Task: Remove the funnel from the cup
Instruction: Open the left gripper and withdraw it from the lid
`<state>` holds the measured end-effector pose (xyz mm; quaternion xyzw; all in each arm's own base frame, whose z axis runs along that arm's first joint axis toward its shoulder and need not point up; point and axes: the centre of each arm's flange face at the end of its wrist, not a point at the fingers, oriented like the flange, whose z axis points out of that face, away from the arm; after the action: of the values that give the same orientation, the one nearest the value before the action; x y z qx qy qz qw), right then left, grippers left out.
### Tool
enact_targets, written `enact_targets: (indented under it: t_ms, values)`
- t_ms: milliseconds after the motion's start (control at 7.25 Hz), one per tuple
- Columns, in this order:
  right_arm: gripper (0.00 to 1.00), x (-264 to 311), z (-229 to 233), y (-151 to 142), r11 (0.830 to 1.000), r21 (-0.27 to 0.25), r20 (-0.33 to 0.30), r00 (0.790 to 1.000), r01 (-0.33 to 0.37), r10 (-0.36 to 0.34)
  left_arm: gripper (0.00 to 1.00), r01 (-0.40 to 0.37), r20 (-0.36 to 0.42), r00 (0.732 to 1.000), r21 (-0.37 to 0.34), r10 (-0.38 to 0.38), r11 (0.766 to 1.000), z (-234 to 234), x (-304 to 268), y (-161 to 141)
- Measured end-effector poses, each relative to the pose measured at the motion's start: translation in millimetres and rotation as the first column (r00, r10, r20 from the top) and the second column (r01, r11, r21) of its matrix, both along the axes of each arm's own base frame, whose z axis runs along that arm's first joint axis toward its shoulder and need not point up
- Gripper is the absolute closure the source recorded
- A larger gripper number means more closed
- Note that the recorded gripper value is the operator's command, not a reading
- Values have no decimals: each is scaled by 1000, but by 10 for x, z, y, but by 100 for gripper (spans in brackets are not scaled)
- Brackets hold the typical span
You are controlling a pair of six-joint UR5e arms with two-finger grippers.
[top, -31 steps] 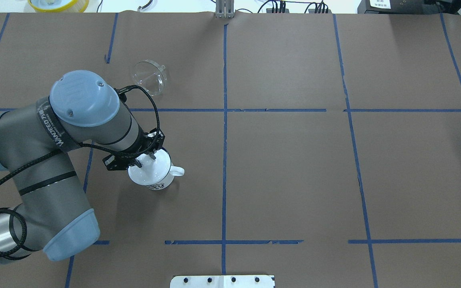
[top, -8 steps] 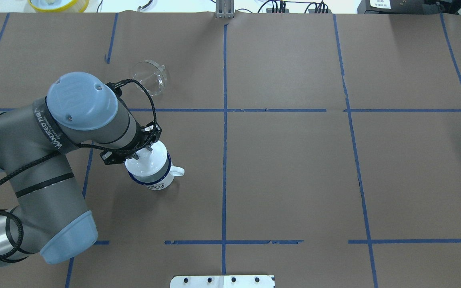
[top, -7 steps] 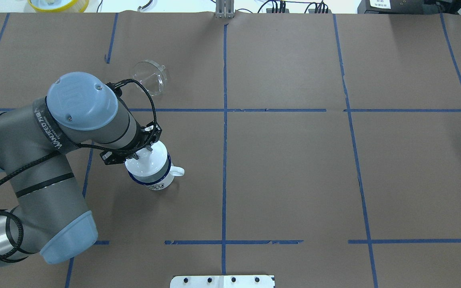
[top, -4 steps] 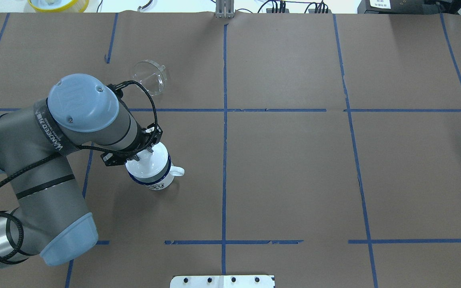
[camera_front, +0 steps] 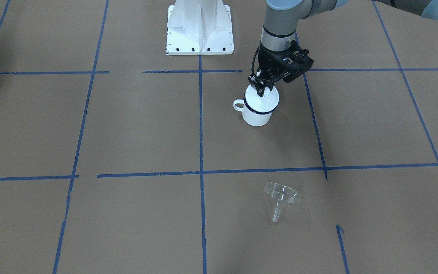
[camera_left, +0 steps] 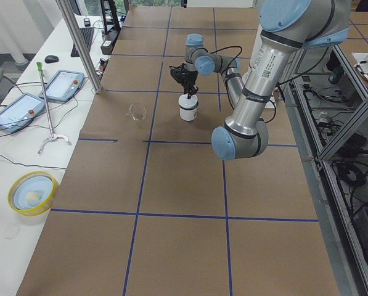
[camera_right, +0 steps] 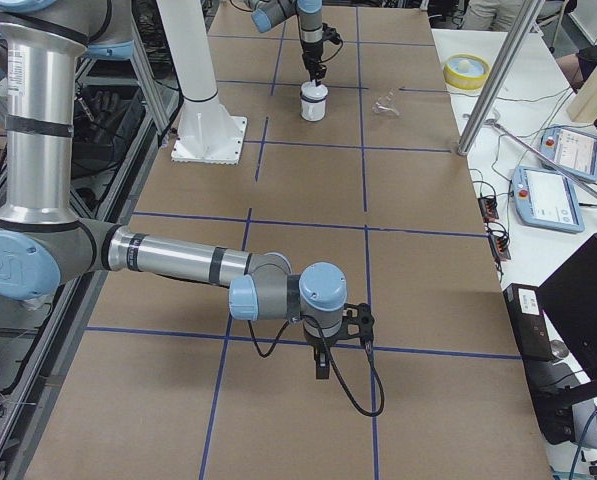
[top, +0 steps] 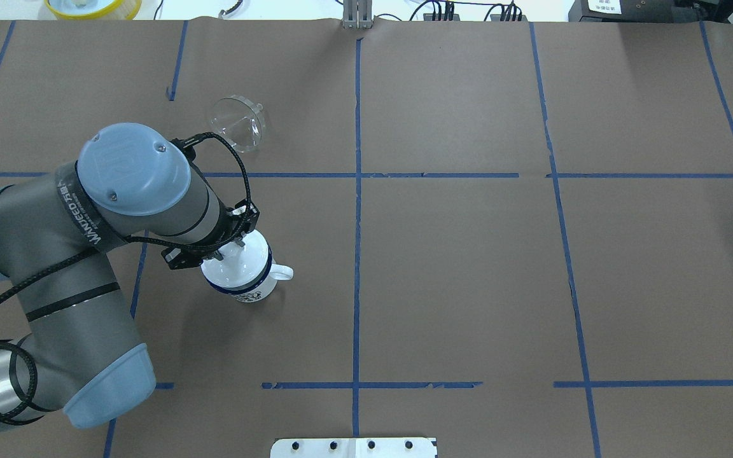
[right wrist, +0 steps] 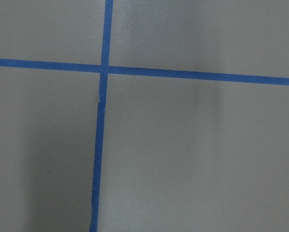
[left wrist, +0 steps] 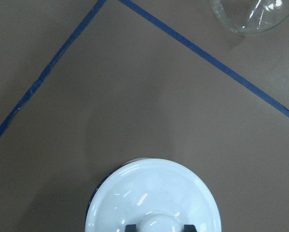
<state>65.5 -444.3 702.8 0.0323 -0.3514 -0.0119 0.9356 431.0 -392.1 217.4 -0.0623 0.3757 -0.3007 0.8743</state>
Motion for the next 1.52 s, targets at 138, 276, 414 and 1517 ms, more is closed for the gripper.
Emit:
enact_targets:
  t_ms: [138,276,414,1517]
  values:
    - [0,0,0,0,1000,0,0,1000,0,0,42,-2,1,1000,-1,2,1000,7,13,9]
    - [0,0,0,0,1000,0,0,1000,0,0,3,-2,3,1000,-2,2,1000,15,19,10]
    - [0,0,-1,-2,1000,0,0,1000,0,0,0,-4,6,1000,-1,4,1000,28,24,8]
    - [0,0,0,0,1000,0,0,1000,0,0,0,-321,75,947,275,312,907,1123,-1452,-566]
